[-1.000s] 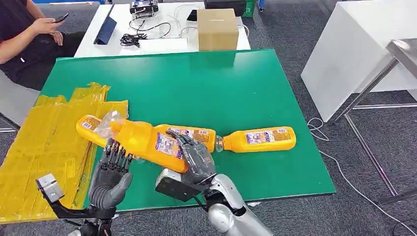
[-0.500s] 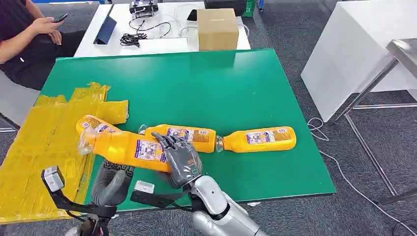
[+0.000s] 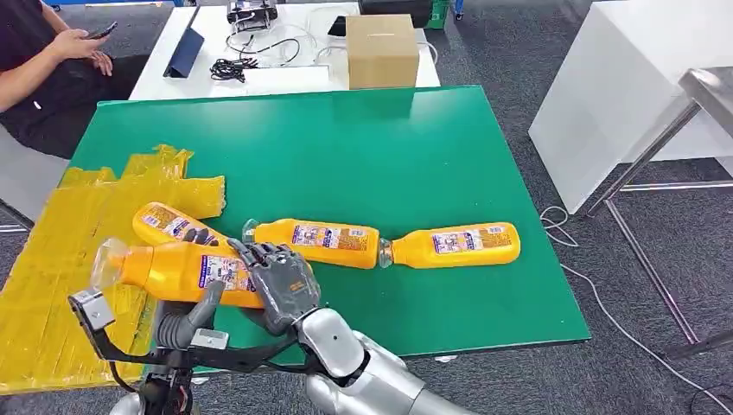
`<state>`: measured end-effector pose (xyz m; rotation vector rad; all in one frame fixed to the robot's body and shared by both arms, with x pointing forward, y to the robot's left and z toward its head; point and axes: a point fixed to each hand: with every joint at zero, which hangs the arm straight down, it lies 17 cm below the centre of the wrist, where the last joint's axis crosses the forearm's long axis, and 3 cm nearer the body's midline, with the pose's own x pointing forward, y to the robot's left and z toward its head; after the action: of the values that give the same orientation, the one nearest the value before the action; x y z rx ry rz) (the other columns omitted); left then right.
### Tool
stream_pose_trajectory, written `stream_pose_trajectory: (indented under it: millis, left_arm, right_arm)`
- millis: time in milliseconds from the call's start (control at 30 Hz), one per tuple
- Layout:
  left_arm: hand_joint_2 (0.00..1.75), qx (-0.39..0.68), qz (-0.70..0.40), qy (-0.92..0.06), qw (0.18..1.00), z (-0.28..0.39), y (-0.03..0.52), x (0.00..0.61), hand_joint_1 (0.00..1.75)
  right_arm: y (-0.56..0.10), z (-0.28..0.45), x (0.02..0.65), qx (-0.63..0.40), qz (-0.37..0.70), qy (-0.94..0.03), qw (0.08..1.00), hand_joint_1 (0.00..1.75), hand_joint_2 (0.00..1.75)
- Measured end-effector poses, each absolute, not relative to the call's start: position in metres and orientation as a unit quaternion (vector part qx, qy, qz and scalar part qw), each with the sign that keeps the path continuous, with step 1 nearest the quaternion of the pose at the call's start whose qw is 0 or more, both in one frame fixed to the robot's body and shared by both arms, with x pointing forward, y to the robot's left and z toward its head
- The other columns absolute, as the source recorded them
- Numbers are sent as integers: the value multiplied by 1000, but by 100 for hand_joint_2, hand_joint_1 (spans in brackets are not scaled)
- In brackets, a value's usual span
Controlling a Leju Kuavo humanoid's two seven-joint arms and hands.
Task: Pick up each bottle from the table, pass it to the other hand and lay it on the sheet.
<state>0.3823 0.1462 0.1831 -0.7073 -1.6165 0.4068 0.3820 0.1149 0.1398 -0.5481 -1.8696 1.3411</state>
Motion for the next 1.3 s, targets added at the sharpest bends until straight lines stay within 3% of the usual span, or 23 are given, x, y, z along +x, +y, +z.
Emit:
stream_pose_trajectory:
  millis: [100, 133, 733, 767, 800, 833, 867, 1033, 1300]
  left_arm:
    - [175, -293, 182, -704, 620, 181, 148, 384, 3]
    - [175, -290, 184, -705, 621, 181, 148, 384, 175]
    - [175, -271, 212, -710, 614, 181, 160, 388, 175]
    - [175, -270, 214, -711, 613, 181, 160, 388, 175]
    - [175, -269, 215, -711, 613, 181, 161, 388, 175]
    - [175, -269, 217, -712, 612, 181, 162, 388, 175]
    - [175, -269, 218, -712, 611, 181, 162, 388, 175]
    - [175, -231, 202, -741, 597, 191, 169, 391, 175]
    - [175, 120, 6, -830, 544, 209, 251, 412, 175]
  right_arm:
    - [119, 133, 382, -212, 531, -725, 385, 175, 175]
    - [119, 132, 383, -211, 533, -723, 385, 175, 175]
    - [128, 129, 383, -198, 538, -719, 393, 171, 175]
    - [129, 129, 383, -197, 538, -719, 394, 159, 175]
    - [129, 130, 384, -197, 537, -719, 395, 31, 175]
    - [129, 129, 384, -196, 537, -719, 396, 0, 175]
    - [129, 129, 384, -196, 536, -718, 398, 0, 0]
    - [118, 120, 384, -192, 522, -719, 418, 0, 0]
    - [13, 116, 410, -239, 437, -716, 489, 0, 0]
